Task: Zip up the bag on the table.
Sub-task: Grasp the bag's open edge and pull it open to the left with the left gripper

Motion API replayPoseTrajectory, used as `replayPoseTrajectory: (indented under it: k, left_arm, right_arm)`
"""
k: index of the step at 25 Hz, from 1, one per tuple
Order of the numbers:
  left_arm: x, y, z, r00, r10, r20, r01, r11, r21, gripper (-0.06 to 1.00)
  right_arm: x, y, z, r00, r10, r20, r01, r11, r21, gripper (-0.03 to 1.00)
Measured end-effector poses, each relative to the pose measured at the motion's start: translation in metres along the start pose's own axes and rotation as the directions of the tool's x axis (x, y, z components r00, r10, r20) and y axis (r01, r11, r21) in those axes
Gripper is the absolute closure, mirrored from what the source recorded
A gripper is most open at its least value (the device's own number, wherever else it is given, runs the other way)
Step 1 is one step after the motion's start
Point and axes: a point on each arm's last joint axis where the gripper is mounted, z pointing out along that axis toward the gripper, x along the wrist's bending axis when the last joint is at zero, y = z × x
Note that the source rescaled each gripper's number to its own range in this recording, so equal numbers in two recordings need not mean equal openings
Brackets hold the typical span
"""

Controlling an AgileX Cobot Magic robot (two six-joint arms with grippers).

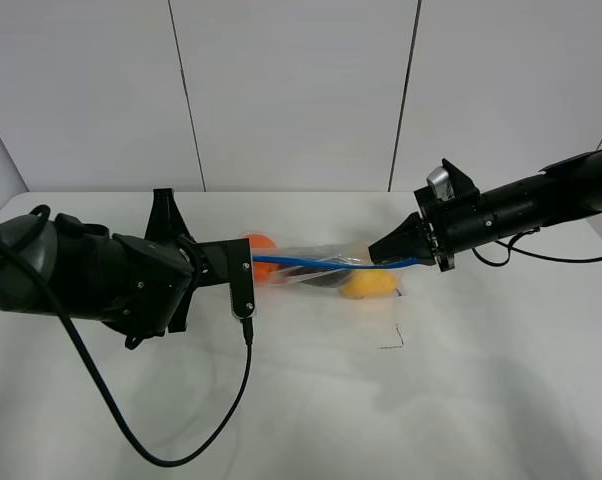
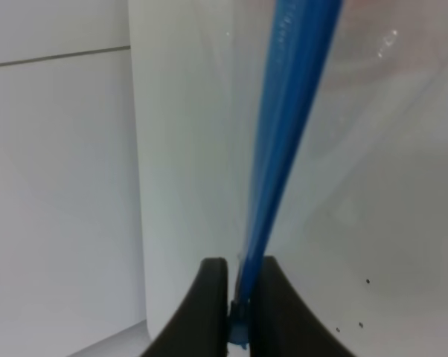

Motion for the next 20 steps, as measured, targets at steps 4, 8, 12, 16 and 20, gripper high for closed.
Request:
replayPoseTrajectory:
  k: [4, 8, 12, 16, 20]
  left_arm:
    - [0.0, 0.0, 0.0, 1.0, -0.012, 0.0, 0.012, 1.0, 0.0, 0.93]
    - [0.0019, -0.0052, 0.002, 1.0, -0.028, -0.012, 0.028, 0.999, 0.037, 0.7]
    - [0.0023, -0.0064, 0.0023, 0.997, -0.072, -0.017, 0.073, 0.996, 0.047, 0.32]
    - [0.0027, -0.0071, 0.0024, 0.994, -0.104, -0.021, 0.105, 0.993, 0.052, 0.19]
    - [0.0037, -0.0087, 0.0023, 0.993, -0.11, -0.035, 0.112, 0.991, 0.069, 0.17]
  right_arm:
    - [0.0, 0.0, 0.0, 1.0, 0.0, 0.0, 0.0, 1.0, 0.0, 0.97]
    - [-0.0008, -0.0009, 0.0, 1.0, -0.005, 0.008, 0.005, 1.0, 0.009, 0.97]
    - [-0.0008, -0.0009, 0.0, 1.0, -0.005, 0.009, 0.005, 1.0, 0.01, 0.97]
    - [-0.0008, -0.0009, 0.0, 1.0, -0.005, 0.009, 0.005, 1.0, 0.01, 0.97]
    - [-0.0008, -0.0009, 0.0, 1.0, -0.006, 0.009, 0.006, 1.0, 0.01, 0.97]
